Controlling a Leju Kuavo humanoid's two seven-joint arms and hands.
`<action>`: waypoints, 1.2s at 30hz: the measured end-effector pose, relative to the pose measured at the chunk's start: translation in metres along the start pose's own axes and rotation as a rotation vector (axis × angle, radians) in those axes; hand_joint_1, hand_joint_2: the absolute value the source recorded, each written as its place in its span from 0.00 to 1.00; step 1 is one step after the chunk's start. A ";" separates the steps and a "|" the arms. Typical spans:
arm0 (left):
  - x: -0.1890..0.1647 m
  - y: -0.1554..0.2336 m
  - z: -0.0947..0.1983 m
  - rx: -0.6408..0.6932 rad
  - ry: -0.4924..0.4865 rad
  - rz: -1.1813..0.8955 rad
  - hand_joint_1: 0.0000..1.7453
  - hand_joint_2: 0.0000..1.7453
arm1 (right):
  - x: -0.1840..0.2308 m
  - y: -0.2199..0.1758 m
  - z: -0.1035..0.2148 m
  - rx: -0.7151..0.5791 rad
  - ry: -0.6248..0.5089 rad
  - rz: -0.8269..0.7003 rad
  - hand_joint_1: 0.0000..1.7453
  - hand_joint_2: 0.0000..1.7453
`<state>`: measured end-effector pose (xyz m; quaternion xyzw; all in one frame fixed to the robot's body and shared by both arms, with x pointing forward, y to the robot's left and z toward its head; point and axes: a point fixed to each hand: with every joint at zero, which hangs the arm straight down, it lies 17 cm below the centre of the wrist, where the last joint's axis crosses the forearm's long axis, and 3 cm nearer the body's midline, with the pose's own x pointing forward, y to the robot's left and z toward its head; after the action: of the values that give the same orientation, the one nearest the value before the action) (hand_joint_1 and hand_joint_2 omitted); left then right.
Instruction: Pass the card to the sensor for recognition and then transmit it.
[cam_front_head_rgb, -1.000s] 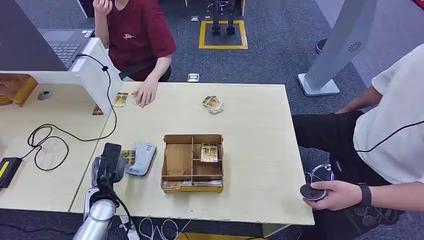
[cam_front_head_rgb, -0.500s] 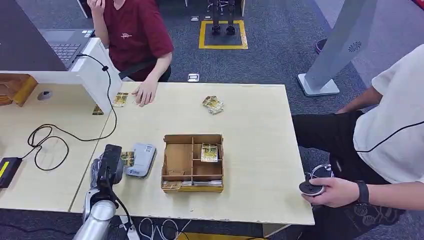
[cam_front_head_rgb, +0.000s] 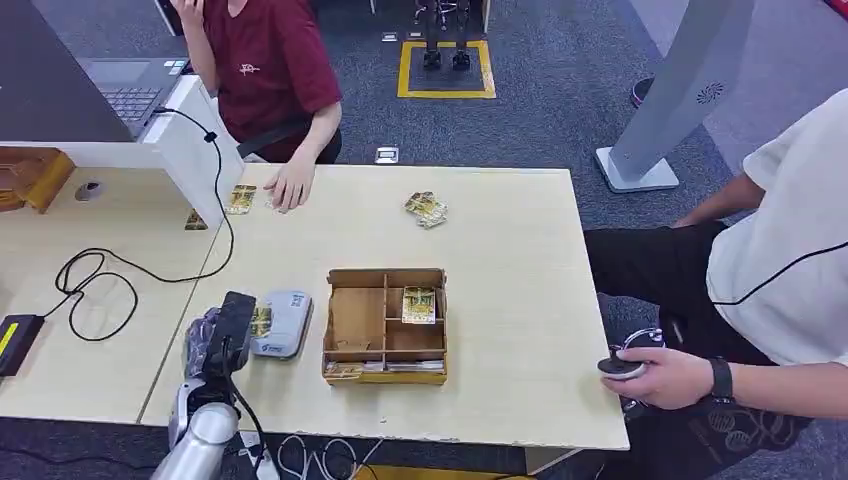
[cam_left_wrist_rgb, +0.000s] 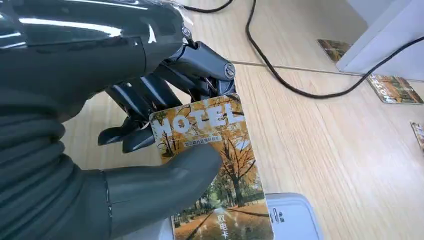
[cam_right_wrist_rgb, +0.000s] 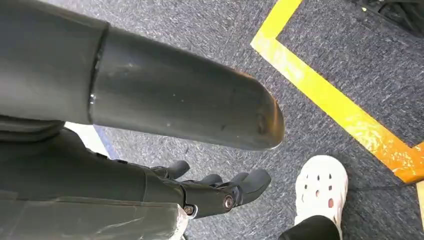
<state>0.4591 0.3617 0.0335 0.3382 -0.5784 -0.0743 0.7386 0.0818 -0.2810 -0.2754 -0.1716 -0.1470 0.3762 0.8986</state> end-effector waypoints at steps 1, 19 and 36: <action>0.000 -0.002 0.001 -0.005 0.001 -0.020 1.00 1.00 | 0.000 0.000 0.000 0.000 0.000 0.000 0.00 0.00; 0.007 -0.025 0.009 -0.070 -0.032 -0.152 1.00 1.00 | 0.000 0.000 0.000 0.003 -0.001 0.001 0.00 0.00; 0.058 0.002 0.002 -0.035 -0.142 0.265 1.00 1.00 | -0.001 -0.002 -0.001 -0.006 -0.002 0.004 0.00 0.00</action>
<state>0.4751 0.3339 0.0813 0.2398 -0.6674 -0.0098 0.7049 0.0827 -0.2834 -0.2752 -0.1743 -0.1486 0.3779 0.8971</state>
